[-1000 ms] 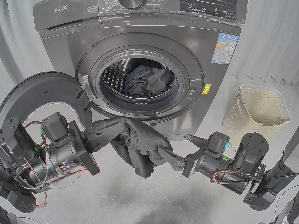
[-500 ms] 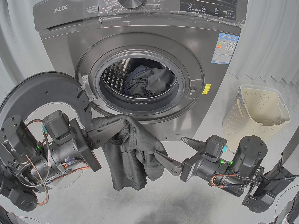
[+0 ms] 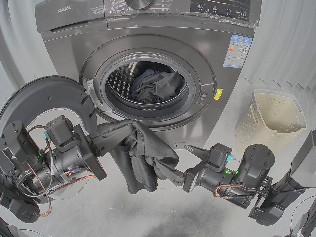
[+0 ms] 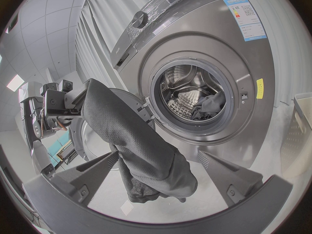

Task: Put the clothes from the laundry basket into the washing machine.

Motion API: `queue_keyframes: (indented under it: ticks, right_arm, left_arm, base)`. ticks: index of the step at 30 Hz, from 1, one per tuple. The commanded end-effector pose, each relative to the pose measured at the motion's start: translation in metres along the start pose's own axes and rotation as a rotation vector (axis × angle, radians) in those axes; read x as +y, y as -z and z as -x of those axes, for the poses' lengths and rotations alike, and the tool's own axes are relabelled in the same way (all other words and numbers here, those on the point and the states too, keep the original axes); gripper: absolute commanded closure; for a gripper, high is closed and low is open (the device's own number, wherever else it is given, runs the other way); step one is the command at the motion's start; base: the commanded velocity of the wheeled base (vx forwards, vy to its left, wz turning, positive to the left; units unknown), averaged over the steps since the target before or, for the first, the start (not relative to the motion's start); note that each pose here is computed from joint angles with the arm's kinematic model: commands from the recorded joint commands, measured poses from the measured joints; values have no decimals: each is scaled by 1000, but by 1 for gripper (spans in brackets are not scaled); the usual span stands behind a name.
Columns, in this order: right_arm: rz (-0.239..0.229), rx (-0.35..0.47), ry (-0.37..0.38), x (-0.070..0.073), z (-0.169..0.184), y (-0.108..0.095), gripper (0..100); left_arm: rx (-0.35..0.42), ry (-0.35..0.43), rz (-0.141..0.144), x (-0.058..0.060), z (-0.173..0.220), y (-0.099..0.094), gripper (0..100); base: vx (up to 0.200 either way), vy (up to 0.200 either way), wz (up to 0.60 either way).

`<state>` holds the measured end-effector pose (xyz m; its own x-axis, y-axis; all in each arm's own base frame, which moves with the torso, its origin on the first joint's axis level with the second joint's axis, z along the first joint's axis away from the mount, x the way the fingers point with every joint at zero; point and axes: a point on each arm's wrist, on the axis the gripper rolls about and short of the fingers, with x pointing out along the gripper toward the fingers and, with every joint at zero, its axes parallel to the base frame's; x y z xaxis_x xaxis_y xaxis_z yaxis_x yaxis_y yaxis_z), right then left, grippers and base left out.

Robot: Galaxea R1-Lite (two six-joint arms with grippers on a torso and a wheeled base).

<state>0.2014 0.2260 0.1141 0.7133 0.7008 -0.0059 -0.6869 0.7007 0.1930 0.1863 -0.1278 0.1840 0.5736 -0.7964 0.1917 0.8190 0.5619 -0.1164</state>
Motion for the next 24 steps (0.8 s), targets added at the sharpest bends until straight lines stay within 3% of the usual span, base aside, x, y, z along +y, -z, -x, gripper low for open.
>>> queue_keyframes:
  ticks: [1, 12, 18, 24]
  right_arm:
    - [4, -6, 7, -2, -12, 4, 0]
    - [12, -80, 60, -20, -22, -14, 0]
    - [13, -93, 47, -16, -23, -17, 0]
    - [11, -73, -9, -3, -30, -7, 0]
  left_arm:
    - [-1, 3, 0, -1, 0, 0, 100]
    - [-1, 3, 0, -1, 2, 0, 100]
    - [-1, 3, 0, -1, 2, 0, 100]
    - [5, 2, 3, -1, 2, 1, 100]
  base:
    - [0, 0, 0]
    - [0, 0, 0]
    - [0, 0, 0]
    - [0, 0, 0]
